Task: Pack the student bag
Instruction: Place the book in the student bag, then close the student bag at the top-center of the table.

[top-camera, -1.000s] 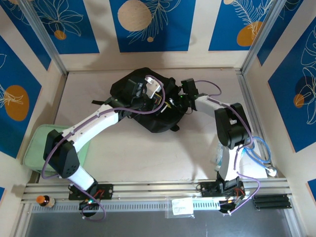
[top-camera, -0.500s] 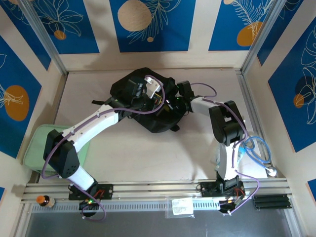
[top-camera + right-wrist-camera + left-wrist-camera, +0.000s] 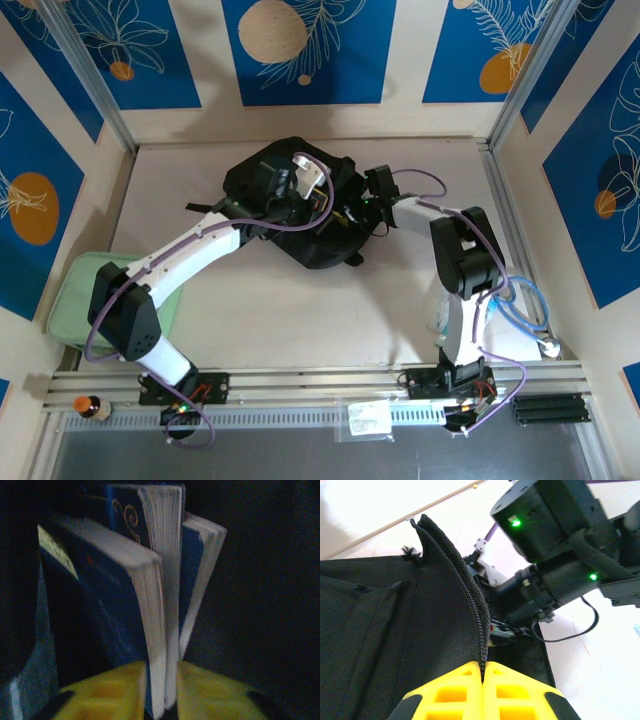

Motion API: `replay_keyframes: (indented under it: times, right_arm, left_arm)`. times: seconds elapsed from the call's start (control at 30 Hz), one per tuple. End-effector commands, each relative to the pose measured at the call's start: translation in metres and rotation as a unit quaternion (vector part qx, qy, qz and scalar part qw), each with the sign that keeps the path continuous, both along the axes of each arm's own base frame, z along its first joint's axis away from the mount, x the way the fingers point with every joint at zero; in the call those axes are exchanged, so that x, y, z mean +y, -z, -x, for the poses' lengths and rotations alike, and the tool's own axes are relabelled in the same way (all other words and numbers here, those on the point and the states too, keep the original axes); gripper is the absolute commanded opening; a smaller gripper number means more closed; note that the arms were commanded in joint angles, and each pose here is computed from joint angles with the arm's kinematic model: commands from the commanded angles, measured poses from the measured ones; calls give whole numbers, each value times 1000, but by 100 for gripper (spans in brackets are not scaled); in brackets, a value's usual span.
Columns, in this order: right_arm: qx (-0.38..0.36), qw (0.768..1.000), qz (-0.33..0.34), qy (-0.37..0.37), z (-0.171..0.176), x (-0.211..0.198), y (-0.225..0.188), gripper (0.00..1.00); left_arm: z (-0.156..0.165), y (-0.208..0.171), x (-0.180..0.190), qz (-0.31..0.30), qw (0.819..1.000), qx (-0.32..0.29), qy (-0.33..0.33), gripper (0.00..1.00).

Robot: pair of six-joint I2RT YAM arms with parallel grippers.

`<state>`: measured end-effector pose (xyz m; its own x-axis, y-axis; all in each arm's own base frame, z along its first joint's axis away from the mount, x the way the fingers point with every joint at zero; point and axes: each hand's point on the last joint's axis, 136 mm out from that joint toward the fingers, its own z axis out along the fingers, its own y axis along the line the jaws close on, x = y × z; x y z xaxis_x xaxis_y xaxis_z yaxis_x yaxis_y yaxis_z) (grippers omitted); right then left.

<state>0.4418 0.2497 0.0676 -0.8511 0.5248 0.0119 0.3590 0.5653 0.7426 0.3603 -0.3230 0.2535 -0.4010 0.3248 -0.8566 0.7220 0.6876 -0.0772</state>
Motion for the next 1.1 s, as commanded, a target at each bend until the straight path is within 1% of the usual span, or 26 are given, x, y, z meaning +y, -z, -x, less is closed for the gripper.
replay_keyframes:
  times: [0.0,0.13,0.27,0.4,0.5,0.53,0.6,0.63,0.7,0.73,0.77,0.8,0.9,1.0,1.07]
  right_arm:
    - [0,1000,-1,-24,-6,14,-1,13]
    - [-10,999,-18,-35,-15,23,-5,9]
    - [-40,998,-25,-31,-15,14,-27,11]
    - [-77,997,-19,-15,6,-13,-60,25]
    - [-94,995,6,10,29,-42,-72,37]
    - [-98,995,18,23,37,-54,-76,41]
    - [-103,992,48,52,54,-80,-83,49]
    - [-105,990,63,66,61,-92,-85,51]
    - [-104,984,100,102,76,-120,-88,55]
    - [-110,981,111,111,81,-129,-92,57]
    - [-125,979,118,111,84,-135,-97,58]
    - [-136,977,125,107,87,-140,-102,58]
    - [-157,974,133,93,93,-145,-117,60]
    - [-172,973,134,79,94,-139,-126,62]
    - [-173,973,133,71,93,-134,-127,63]
  left_arm:
    - [4,-21,-2,25,1000,-17,6,0]
    - [4,-18,-3,24,1000,-14,5,0]
    - [2,-16,-4,25,1000,-11,4,0]
    - [1,-10,-6,22,1000,0,6,0]
    - [1,-3,-9,21,1000,13,6,0]
    - [1,-1,-9,22,1000,19,6,4]
    - [1,4,-10,23,999,35,4,14]
    - [1,5,-10,24,999,40,1,22]
    - [-1,10,-6,24,998,55,-14,41]
    - [-4,13,-1,22,997,62,-29,49]
    - [-10,15,10,15,996,67,-63,58]
    - [-14,19,24,4,992,76,-100,65]
    - [-23,35,66,-13,975,102,-196,76]
    - [-23,61,100,7,956,149,-253,78]
    - [-23,81,123,28,937,188,-294,78]
